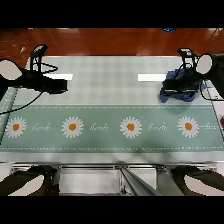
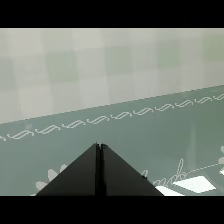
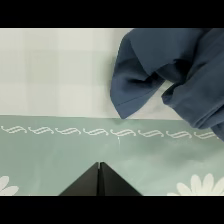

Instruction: Fold the shirts.

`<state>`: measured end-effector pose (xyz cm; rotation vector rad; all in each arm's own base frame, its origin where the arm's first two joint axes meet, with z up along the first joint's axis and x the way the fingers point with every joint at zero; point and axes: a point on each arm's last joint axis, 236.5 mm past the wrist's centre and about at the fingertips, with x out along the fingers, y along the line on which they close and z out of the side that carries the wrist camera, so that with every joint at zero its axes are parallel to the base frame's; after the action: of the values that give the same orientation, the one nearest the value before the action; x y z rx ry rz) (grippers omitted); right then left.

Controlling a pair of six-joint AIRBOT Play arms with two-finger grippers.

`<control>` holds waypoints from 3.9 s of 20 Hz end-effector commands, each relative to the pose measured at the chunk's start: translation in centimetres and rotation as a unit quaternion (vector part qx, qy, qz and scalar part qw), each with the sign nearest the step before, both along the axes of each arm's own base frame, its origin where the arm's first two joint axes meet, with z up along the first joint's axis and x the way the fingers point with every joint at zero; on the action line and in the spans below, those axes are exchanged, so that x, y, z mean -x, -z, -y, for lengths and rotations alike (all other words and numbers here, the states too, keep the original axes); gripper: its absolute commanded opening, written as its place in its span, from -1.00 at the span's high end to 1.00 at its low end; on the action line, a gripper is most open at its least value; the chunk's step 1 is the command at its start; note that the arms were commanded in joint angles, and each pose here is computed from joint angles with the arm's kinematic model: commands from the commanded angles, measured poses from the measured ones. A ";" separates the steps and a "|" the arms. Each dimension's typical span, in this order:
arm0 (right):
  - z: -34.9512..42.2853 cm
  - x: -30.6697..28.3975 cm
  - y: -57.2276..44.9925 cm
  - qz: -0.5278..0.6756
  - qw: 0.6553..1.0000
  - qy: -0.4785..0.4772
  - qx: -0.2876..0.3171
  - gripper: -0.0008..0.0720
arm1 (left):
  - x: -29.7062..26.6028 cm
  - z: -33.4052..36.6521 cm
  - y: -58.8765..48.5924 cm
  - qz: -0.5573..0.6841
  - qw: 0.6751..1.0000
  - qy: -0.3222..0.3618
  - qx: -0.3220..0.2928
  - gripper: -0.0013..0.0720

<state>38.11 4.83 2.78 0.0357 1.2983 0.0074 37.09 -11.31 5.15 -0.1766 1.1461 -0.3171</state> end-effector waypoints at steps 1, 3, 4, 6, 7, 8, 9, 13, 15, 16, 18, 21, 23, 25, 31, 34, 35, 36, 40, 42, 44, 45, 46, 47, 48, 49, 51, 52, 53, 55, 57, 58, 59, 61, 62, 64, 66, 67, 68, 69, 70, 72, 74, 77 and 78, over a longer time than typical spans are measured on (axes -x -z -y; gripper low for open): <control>0.0 0.0 0.0 -0.001 1.000 0.000 0.000 0.91 | 0.0 0.0 0.0 0.000 1.000 0.000 0.000 0.90; 0.0 0.0 0.0 -0.001 1.000 0.000 0.000 0.91 | 0.0 0.0 0.0 0.000 1.000 0.000 0.000 0.90; 0.0 0.0 0.0 -0.001 1.000 0.000 0.000 0.91 | 0.0 0.0 0.0 0.000 1.000 0.000 0.000 0.90; 0.0 0.0 0.0 -0.001 1.000 0.000 0.000 0.91 | 0.0 0.0 0.0 0.000 1.000 0.000 0.000 0.90; 0.0 0.0 0.0 -0.001 1.000 0.000 0.000 0.91 | 0.0 0.0 0.0 0.000 1.000 0.000 0.000 0.90; 0.0 0.0 0.0 -0.001 1.000 0.000 0.000 0.91 | 0.0 0.0 0.0 0.000 1.000 0.000 0.000 0.90; 0.0 0.0 0.0 -0.001 1.000 0.000 0.000 0.91 | 0.0 0.0 0.0 0.000 1.000 0.000 0.000 0.90; 0.0 0.0 0.0 -0.001 1.000 0.000 0.000 0.91 | 0.0 0.0 0.0 0.000 1.000 0.000 0.000 0.90; 0.0 0.0 0.0 -0.001 1.000 0.000 0.000 0.91 | 0.0 0.0 0.0 0.000 1.000 0.000 0.000 0.90; -0.1 -0.1 0.0 0.003 1.000 0.000 -0.001 0.91 | 0.0 0.0 0.0 0.000 1.000 0.000 0.000 0.90; -0.2 -1.4 -0.4 0.031 1.000 -0.001 -0.003 0.91 | 0.0 0.0 0.0 0.000 1.000 0.000 0.000 0.90; -0.1 -4.2 -1.6 0.095 0.995 -0.001 -0.001 0.91 | -2.0 -0.1 -0.9 0.043 0.999 -0.015 0.004 0.90; 1.3 -6.3 -2.8 0.146 0.989 -0.004 0.031 0.06 | -4.3 -0.4 -1.9 0.092 0.995 -0.034 0.008 0.64; 4.5 -8.1 -4.4 0.193 0.976 0.012 0.096 -0.16 | -6.4 -0.8 -2.7 0.134 0.990 -0.053 0.013 -0.42; 16.0 -8.3 0.2 0.159 0.964 0.195 0.089 -0.16 | -9.0 -1.9 -2.7 0.169 0.982 -0.079 0.013 -0.42; 16.8 -9.7 4.5 0.145 0.964 0.222 0.035 -0.16 | -9.6 -2.0 -2.2 0.172 0.981 -0.083 0.013 -0.42; 16.9 -10.1 6.0 0.140 0.964 0.225 0.028 -0.16 | -9.7 -2.0 -1.8 0.169 0.982 -0.083 0.012 -0.42; 17.0 -10.3 7.4 0.130 0.965 0.227 0.026 -0.16 | -9.7 -2.0 -1.5 0.165 0.983 -0.083 0.011 -0.42; 15.5 -10.0 12.6 0.059 0.974 0.218 0.003 -0.13 | -9.8 -2.1 -0.6 0.156 0.984 -0.084 0.009 -0.42; 14.0 -9.6 13.4 0.030 0.978 0.205 -0.024 0.27 | -10.1 -2.9 -1.5 0.162 0.983 -0.088 0.008 -0.42; 12.7 -10.1 11.4 0.030 0.985 0.165 -0.041 0.91 | -10.9 -5.5 -5.0 0.184 0.978 -0.101 0.001 -0.42; 12.4 -11.0 9.0 0.046 0.988 0.143 -0.044 0.91 | -11.0 -7.3 -7.5 0.195 0.974 -0.113 0.000 -0.42; 12.2 -12.0 6.0 0.072 0.988 0.128 -0.046 0.91 | -10.7 -8.8 -9.7 0.200 0.972 -0.123 -0.002 -0.42; 12.0 -13.2 2.0 0.111 0.986 0.115 -0.047 0.91 | -9.8 -10.1 -11.7 0.203 0.971 -0.130 -0.005 -0.42; 11.9 -14.2 -2.4 0.156 0.981 0.105 -0.044 0.91 | -8.6 -11.0 -13.3 0.203 0.970 -0.134 -0.008 -0.42; 11.3 -15.0 -6.9 0.204 0.974 0.092 -0.046 0.91 | -7.3 -11.5 -14.2 0.205 0.970 -0.128 -0.017 -0.42; 10.1 -15.2 -16.7 0.300 0.951 0.064 -0.041 0.91 | -4.1 -11.7 -14.6 0.199 0.973 -0.109 -0.034 -0.42; 9.4 -14.7 -20.8 0.340 0.938 0.051 -0.036 0.91 | -2.6 -11.4 -14.2 0.194 0.974 -0.108 -0.032 -0.42; 8.5 -13.9 -25.0 0.380 0.924 0.037 -0.032 0.91 | -1.3 -10.8 -13.6 0.187 0.976 -0.106 -0.024 -0.42; 6.6 -11.9 -32.0 0.446 0.894 0.009 -0.026 0.91 | 1.2 -8.8 -12.1 0.174 0.979 -0.102 0.014 -0.42; 4.5 -9.6 -37.5 0.499 0.866 -0.019 -0.025 0.91 | 3.4 -6.9 -10.1 0.156 0.982 -0.094 0.044 -0.42; 3.2 -8.3 -39.7 0.520 0.853 -0.033 -0.028 0.91 | 4.4 -5.8 -9.1 0.140 0.984 -0.086 0.061 -0.42; 1.8 -7.1 -41.2 0.536 0.842 -0.053 -0.030 0.91 | 5.3 -4.5 -8.4 0.121 0.986 -0.077 0.084 -0.42; -1.3 -4.5 -42.6 0.543 0.833 -0.100 -0.039 0.91 | 6.7 -2.6 -7.5 0.086 0.988 -0.058 0.114 -0.42; -3.1 -3.3 -42.7 0.539 0.832 -0.126 -0.048 0.91 | 6.9 -2.4 -7.3 0.081 0.989 -0.053 0.114 -0.42; -6.5 -1.0 -42.5 0.524 0.831 -0.175 -0.067 0.91 | 6.7 -2.6 -7.4 0.086 0.989 -0.053 0.112 -0.42; -10.4 1.2 -41.3 0.494 0.834 -0.229 -0.093 0.91 | 6.5 -2.7 -7.4 0.088 0.988 -0.056 0.112 -0.42; -12.3 1.9 -39.7 0.470 0.839 -0.253 -0.106 0.91 | 6.4 -2.7 -7.5 0.091 0.988 -0.057 0.112 -0.42; -14.5 2.3 -37.6 0.440 0.845 -0.277 -0.122 0.91 | 6.1 -2.8 -7.6 0.097 0.987 -0.060 0.111 -0.42; -16.7 2.7 -34.8 0.404 0.853 -0.302 -0.134 0.91 | 6.0 -2.8 -7.7 0.099 0.987 -0.062 0.112 -0.42; -19.1 3.1 -31.4 0.364 0.861 -0.326 -0.146 0.91 | 6.1 -2.8 -7.7 0.098 0.987 -0.061 0.112 -0.42; -23.1 3.7 -24.2 0.285 0.875 -0.360 -0.156 0.91 | 6.1 -2.9 -7.6 0.099 0.987 -0.061 0.111 -0.42; -26.7 4.5 -16.4 0.203 0.892 -0.363 -0.179 0.91 | 6.0 -3.3 -7.4 0.098 0.988 -0.062 0.100 -0.42; -32.0 7.3 -6.7 0.097 0.896 -0.370 -0.227 0.91 | 6.0 -3.5 -7.1 0.095 0.989 -0.063 0.094 -0.42; -33.2 8.2 -4.4 0.075 0.894 -0.382 -0.222 0.91 | 6.0 -3.5 -7.0 0.093 0.989 -0.063 0.094 -0.42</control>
<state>33.31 33.80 15.12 -0.1148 0.8942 0.8985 31.02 -8.05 12.43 -0.3844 0.9083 -0.3314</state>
